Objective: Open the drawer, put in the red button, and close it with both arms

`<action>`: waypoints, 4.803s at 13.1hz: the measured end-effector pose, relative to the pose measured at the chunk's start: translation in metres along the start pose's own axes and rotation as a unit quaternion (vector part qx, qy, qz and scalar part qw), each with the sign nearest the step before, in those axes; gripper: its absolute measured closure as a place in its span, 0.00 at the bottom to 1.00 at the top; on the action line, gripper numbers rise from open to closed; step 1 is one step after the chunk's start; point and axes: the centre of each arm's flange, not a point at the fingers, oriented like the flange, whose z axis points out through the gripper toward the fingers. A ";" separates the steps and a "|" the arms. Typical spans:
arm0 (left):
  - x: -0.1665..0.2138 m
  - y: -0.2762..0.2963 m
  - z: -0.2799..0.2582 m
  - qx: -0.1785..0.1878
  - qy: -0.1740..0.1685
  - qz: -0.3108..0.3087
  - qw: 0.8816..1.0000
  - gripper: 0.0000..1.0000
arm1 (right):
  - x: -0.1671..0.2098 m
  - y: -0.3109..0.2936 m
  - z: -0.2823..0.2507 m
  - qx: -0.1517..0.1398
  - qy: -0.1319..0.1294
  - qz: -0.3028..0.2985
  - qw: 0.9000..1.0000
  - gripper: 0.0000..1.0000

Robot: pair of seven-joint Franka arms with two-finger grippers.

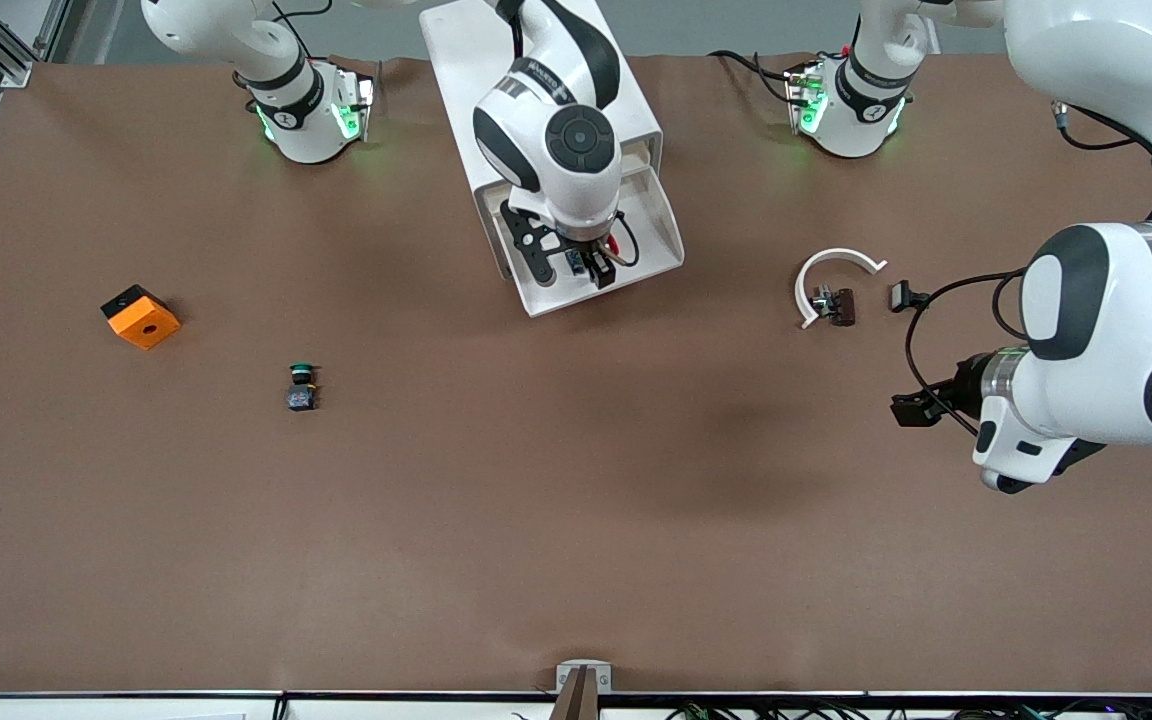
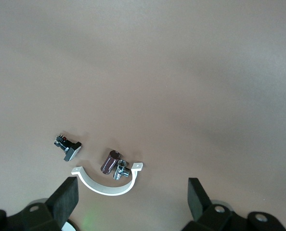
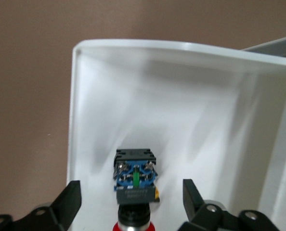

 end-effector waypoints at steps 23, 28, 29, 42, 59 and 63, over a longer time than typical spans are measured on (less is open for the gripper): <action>-0.151 0.116 0.099 -0.057 0.062 0.153 0.985 0.00 | 0.454 0.143 -0.240 0.015 -0.015 -0.458 0.889 0.00; -0.181 0.135 0.111 -0.071 0.076 0.182 0.978 0.00 | 0.474 0.181 -0.207 0.041 0.027 -0.512 0.858 0.00; -0.188 0.140 0.118 -0.073 0.078 0.189 0.976 0.00 | 0.475 0.184 -0.204 0.039 0.030 -0.516 0.855 0.00; -0.290 0.219 0.218 -0.069 0.069 0.158 0.983 0.00 | 0.498 0.201 -0.260 0.052 0.081 -0.513 0.853 0.00; -0.434 0.253 0.264 -0.027 0.034 0.121 0.992 0.00 | 0.534 0.221 -0.275 0.056 0.087 -0.489 0.866 0.00; -0.349 0.248 0.216 -0.065 0.050 0.079 0.993 0.00 | 0.537 0.224 -0.278 0.059 0.086 -0.485 0.868 0.00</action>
